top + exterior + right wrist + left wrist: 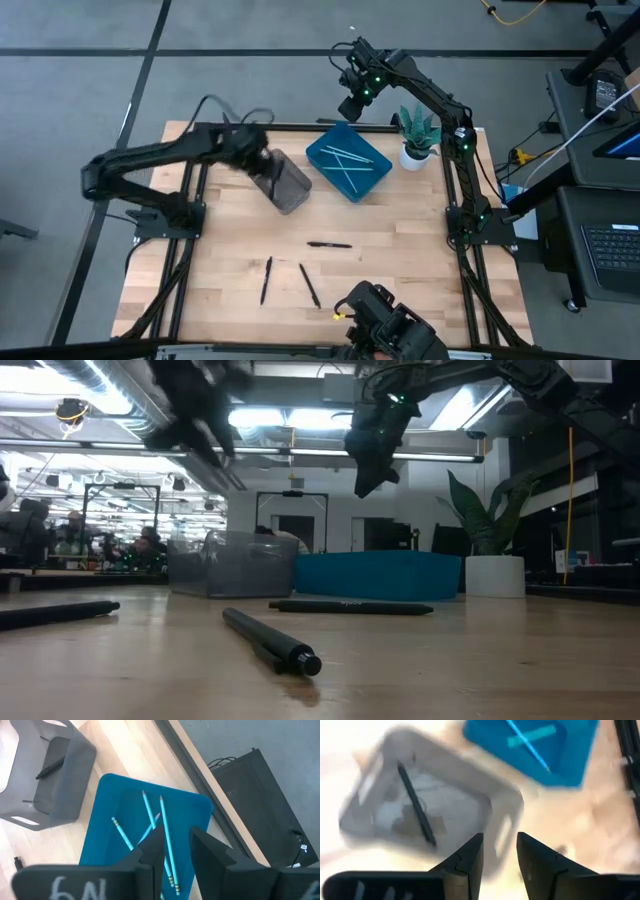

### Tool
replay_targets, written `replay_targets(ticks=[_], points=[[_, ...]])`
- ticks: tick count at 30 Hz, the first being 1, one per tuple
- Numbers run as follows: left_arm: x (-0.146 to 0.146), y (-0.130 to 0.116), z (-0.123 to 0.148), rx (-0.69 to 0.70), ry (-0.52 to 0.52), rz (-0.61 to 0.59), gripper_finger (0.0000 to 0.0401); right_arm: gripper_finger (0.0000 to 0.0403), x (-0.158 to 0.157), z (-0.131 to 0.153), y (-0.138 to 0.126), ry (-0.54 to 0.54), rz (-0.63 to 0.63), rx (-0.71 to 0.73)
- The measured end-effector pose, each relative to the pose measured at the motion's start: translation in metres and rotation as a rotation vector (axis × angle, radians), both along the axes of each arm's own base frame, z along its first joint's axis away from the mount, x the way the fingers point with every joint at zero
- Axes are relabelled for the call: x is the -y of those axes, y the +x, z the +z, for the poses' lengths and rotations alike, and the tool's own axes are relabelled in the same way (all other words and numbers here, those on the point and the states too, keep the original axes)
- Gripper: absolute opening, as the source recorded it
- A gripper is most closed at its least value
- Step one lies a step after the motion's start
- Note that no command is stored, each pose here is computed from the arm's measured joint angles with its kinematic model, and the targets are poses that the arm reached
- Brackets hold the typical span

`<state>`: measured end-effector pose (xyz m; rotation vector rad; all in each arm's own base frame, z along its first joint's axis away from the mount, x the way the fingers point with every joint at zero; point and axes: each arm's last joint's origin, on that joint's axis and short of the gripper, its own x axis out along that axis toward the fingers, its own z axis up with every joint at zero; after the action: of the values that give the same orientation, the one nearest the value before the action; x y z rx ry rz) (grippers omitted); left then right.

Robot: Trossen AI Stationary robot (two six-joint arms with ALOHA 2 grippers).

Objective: Sort pens & pencils
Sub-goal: Put the black pen into the black bin

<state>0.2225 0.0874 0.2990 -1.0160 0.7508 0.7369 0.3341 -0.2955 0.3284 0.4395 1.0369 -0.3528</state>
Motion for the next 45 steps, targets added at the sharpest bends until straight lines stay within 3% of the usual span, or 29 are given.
replay_targets(ticks=[4, 11, 18, 24, 29, 34, 45], points=[[0.052, -0.008, 0.019, 0.084, -0.027, -0.064, 0.0110, 0.0090, 0.001, 0.000, 0.000, 0.007, -0.021, 0.005], [0.130, 0.011, 0.021, 0.201, -0.043, -0.359, 0.0110, 0.0090, 0.000, 0.000, 0.000, 0.023, -0.042, 0.003], [0.177, 0.018, 0.005, 0.144, -0.106, -0.503, 0.0110, 0.0090, -0.008, -0.002, 0.002, 0.064, -0.054, -0.028], [0.204, 0.022, -0.015, 0.054, -0.053, -0.612, 0.0110, 0.0090, -0.012, -0.002, 0.004, 0.078, -0.064, -0.031], [0.207, 0.029, -0.026, 0.022, 0.048, -0.595, 0.0110, 0.0090, -0.011, -0.002, 0.004, 0.074, -0.067, -0.030], [0.203, 0.035, -0.025, 0.052, 0.066, -0.590, 0.0110, 0.0090, -0.011, -0.002, 0.004, 0.077, -0.068, -0.033], [0.224, 0.017, -0.046, -0.075, -0.198, -0.018, 0.0110, 0.0090, -0.018, -0.002, 0.009, 0.071, -0.024, -0.038]])
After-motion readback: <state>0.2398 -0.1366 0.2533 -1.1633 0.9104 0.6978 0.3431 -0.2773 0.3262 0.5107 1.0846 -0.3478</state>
